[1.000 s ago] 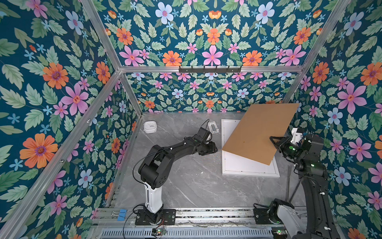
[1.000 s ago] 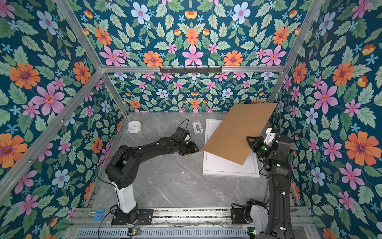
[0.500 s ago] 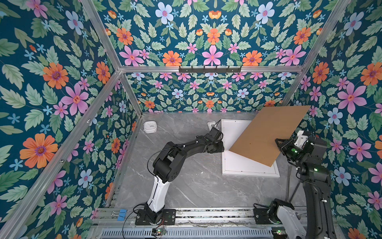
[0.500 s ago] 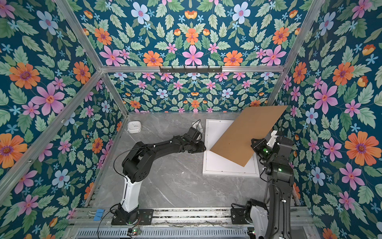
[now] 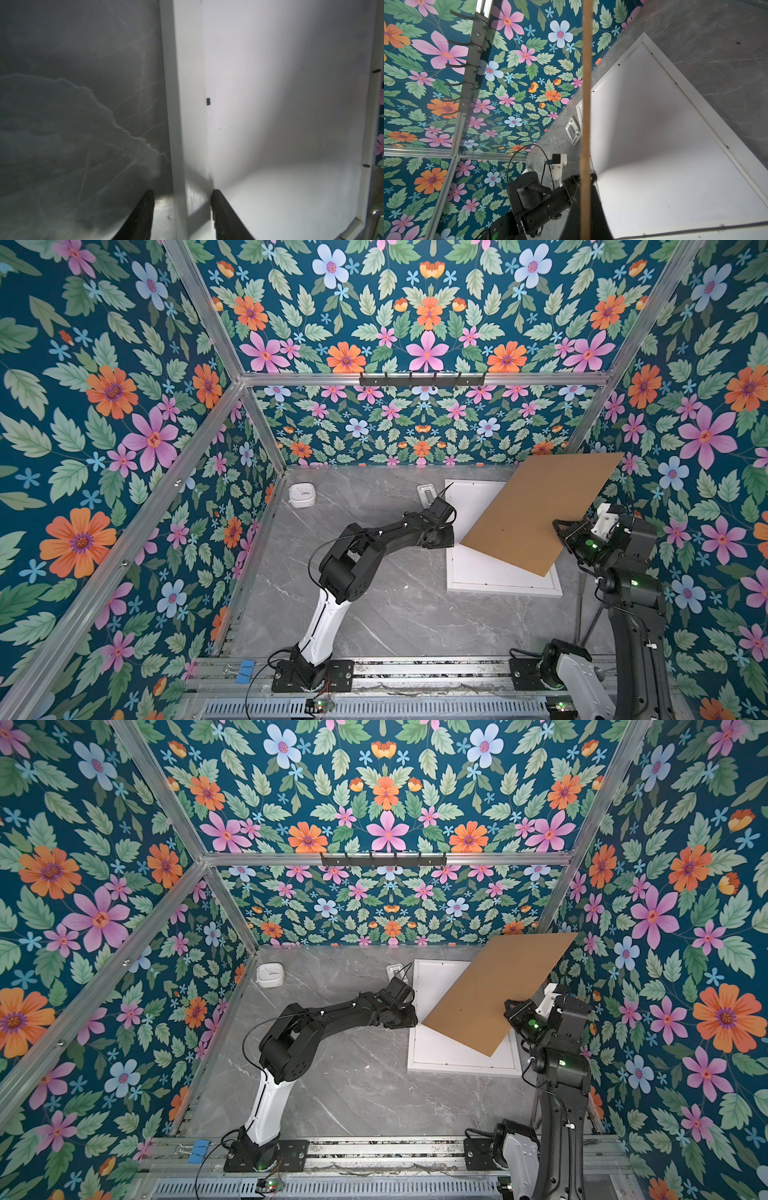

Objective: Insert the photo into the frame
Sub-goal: 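Tilt the board up with the right gripper while left gripper releases and withdraws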

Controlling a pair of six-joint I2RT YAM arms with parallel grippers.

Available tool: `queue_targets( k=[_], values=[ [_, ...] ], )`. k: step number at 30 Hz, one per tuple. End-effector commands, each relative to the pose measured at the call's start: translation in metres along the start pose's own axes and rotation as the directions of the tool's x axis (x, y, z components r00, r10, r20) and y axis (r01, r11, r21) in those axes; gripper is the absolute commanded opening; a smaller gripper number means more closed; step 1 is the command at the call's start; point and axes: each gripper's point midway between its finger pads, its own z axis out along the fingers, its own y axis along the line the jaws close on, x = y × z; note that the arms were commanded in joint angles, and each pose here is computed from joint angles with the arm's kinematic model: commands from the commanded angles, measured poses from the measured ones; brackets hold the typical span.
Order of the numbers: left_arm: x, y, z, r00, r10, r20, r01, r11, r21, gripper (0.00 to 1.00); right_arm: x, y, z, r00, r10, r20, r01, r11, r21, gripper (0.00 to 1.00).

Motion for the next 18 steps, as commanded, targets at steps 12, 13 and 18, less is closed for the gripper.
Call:
queue_targets(
  k=[12, 13, 18],
  values=[
    [0.014, 0.040, -0.012, 0.999, -0.031, -0.040, 0.025, 0.989, -0.148, 0.26, 0.002, 0.015, 0.004, 0.998, -0.046, -0.032, 0.043, 0.995, -0.088, 0.00],
    [0.016, 0.044, -0.014, 0.998, -0.039, -0.043, 0.032, 0.988, -0.151, 0.23, 0.004, 0.016, 0.005, 0.998, -0.045, -0.043, 0.040, 0.995, -0.095, 0.00],
    [0.022, 0.063, -0.028, 0.996, -0.078, -0.037, 0.071, 0.984, -0.162, 0.20, 0.014, 0.016, 0.012, 0.994, -0.035, -0.099, 0.021, 0.990, -0.138, 0.00]
  ],
)
